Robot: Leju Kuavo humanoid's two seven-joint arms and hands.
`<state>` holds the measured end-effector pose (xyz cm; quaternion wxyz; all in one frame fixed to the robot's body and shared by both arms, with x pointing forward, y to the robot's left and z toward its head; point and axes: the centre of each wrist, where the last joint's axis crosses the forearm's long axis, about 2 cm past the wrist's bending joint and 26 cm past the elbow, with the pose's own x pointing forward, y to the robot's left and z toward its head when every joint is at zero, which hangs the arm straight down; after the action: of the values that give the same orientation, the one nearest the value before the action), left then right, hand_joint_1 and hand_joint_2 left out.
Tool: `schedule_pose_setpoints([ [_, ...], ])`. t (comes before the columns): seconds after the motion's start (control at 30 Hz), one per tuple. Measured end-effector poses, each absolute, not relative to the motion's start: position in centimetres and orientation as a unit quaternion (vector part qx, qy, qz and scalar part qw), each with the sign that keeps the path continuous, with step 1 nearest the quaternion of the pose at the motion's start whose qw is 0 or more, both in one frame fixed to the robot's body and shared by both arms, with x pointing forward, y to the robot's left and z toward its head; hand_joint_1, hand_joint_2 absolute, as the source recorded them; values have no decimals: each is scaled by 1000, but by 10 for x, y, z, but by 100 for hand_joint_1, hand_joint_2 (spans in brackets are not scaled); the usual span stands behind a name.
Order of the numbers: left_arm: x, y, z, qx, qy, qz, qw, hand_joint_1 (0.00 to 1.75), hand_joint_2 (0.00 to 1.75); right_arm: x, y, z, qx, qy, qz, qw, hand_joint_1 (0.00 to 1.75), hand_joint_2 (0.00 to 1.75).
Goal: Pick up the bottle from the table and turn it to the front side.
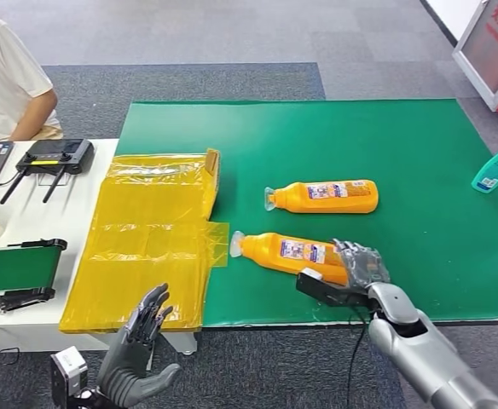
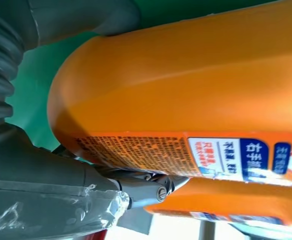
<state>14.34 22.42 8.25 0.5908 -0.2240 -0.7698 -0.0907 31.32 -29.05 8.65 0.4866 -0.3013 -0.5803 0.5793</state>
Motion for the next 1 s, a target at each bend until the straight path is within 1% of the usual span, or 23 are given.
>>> schedule_pose_setpoints([
  [0.17,140,223,89,-210,-778,-77,587,0,175,263,-259,88,-233,-691,483,485,175,175],
  [0.43,140,221,97,-199,-789,-62,578,0,175,220,-223,110,-94,-803,319,494,175,175],
  [0.57,141,219,100,-204,-793,-35,573,0,175,207,-207,118,-2,-828,225,513,175,175],
  [0.67,143,216,103,-223,-792,-8,569,0,175,201,-195,121,43,-835,176,519,175,175],
  [0.77,145,212,105,-230,-791,6,567,0,175,196,-186,121,68,-837,150,521,175,175],
  [1.0,153,203,111,-252,-786,45,563,0,175,188,-172,116,101,-841,123,517,175,175],
])
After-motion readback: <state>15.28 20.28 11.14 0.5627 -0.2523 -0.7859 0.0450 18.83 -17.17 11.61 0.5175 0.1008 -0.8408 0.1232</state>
